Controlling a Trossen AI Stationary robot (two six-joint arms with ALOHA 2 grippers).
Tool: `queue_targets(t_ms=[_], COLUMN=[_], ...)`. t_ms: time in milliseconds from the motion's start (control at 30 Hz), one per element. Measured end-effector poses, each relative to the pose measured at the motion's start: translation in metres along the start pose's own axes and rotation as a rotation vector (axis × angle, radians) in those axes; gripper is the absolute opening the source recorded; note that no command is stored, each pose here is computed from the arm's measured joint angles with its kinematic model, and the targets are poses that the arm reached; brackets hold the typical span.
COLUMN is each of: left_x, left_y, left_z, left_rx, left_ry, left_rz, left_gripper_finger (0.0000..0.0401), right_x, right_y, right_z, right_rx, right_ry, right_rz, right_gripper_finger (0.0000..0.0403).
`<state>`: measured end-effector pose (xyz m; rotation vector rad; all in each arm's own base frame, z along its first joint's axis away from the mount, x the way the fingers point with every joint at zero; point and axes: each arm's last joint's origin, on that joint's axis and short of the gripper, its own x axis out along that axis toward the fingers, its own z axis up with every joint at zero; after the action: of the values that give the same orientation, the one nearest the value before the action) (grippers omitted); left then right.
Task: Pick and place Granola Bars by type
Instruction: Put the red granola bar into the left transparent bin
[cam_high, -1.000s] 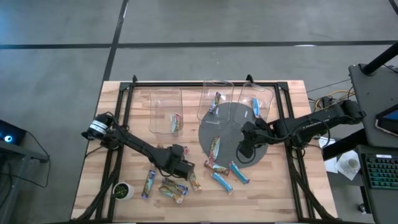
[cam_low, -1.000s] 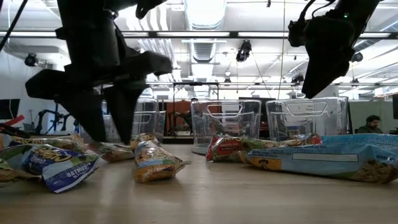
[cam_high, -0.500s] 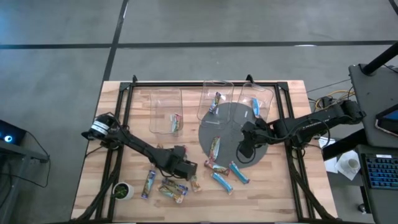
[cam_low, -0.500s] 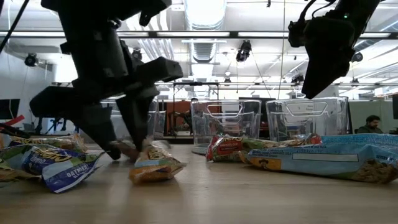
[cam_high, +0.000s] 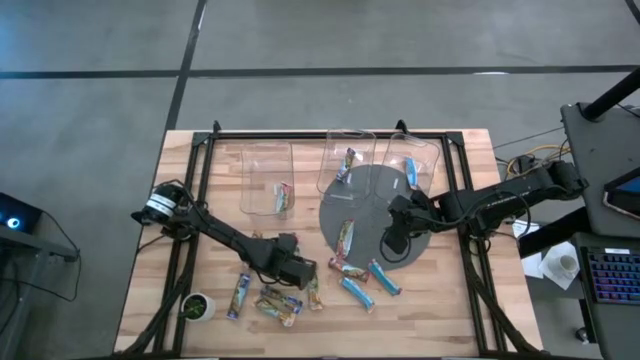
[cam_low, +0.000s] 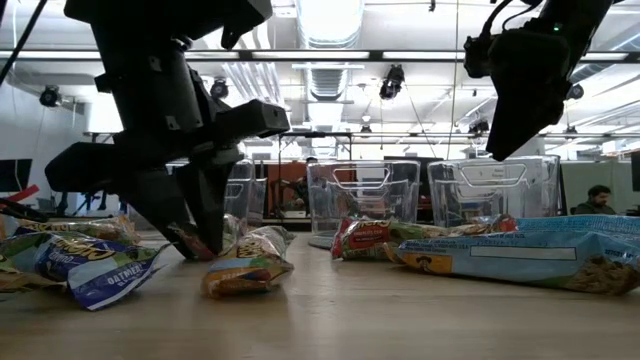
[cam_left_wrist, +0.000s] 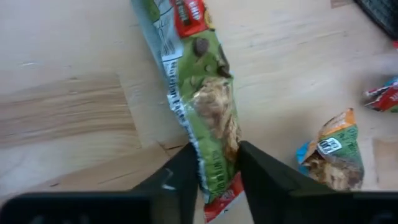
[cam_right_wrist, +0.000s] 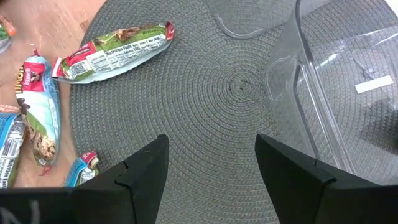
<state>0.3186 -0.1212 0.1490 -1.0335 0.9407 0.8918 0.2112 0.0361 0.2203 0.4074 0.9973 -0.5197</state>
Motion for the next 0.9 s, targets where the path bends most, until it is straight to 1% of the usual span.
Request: queue_targets(t_ms=[100, 200, 300, 333, 400, 467, 500, 567, 667, 767, 833, 900], left_x=[-0.002, -0.011, -0.039, -0.051, -0.076, -0.102, -0.115, -0.138, -0.159, -0.166, -0.161, -0.149], left_y=[0.0, -0.005, -0.013, -0.018, -0.023, -0.025, -0.025, -0.018, -0.007, 0.008, 0.018, 0.028], left_z=[-0.001, -0.004, -0.007, -0.008, -0.008, -0.004, 0.001, 0.014, 0.041, 0.075, 0.1, 0.124], left_rx=[0.009, 0.015, 0.02, 0.016, 0.006, -0.013, -0.027, -0.048, -0.058, -0.028, -0.006, 0.031], left_ry=[0.001, 0.007, -0.002, -0.015, -0.067, -0.154, -0.205, -0.31, -0.409, -0.425, -0.39, -0.332], left_rz=[-0.001, -0.03, -0.087, -0.125, -0.174, -0.203, -0.207, -0.175, -0.081, 0.038, 0.094, 0.128], left_gripper_finger=[0.0048, 0.0028, 0.0028, 0.003, 0.0032, 0.0032, 0.0032, 0.0031, 0.0031, 0.0031, 0.0031, 0.0031], right_x=[0.0, 0.0, 0.0, 0.0, 0.0, 0.0, 0.0, 0.0, 0.0, 0.0, 0.0, 0.0], right_y=[0.0, 0.0, 0.0, 0.0, 0.0, 0.0, 0.0, 0.0, 0.001, 0.003, 0.003, 0.003], right_z=[0.0, 0.0, 0.0, 0.0, 0.0, 0.0, 0.0, 0.0, 0.001, 0.002, 0.003, 0.002], right_rx=[0.0, -0.007, -0.018, -0.027, -0.037, -0.045, -0.05, -0.063, -0.087, -0.103, -0.1, -0.087], right_ry=[0.0, 0.0, 0.0, -0.001, 0.0, -0.003, -0.002, -0.003, -0.014, -0.025, -0.025, -0.023], right_rz=[0.0, 0.0, 0.0, 0.0, 0.001, 0.003, 0.002, 0.003, 0.018, 0.029, 0.035, 0.037], right_gripper_finger=[0.0228, 0.0228, 0.0228, 0.0228, 0.0228, 0.0228, 0.0228, 0.0228, 0.0228, 0.0228, 0.0228, 0.0228])
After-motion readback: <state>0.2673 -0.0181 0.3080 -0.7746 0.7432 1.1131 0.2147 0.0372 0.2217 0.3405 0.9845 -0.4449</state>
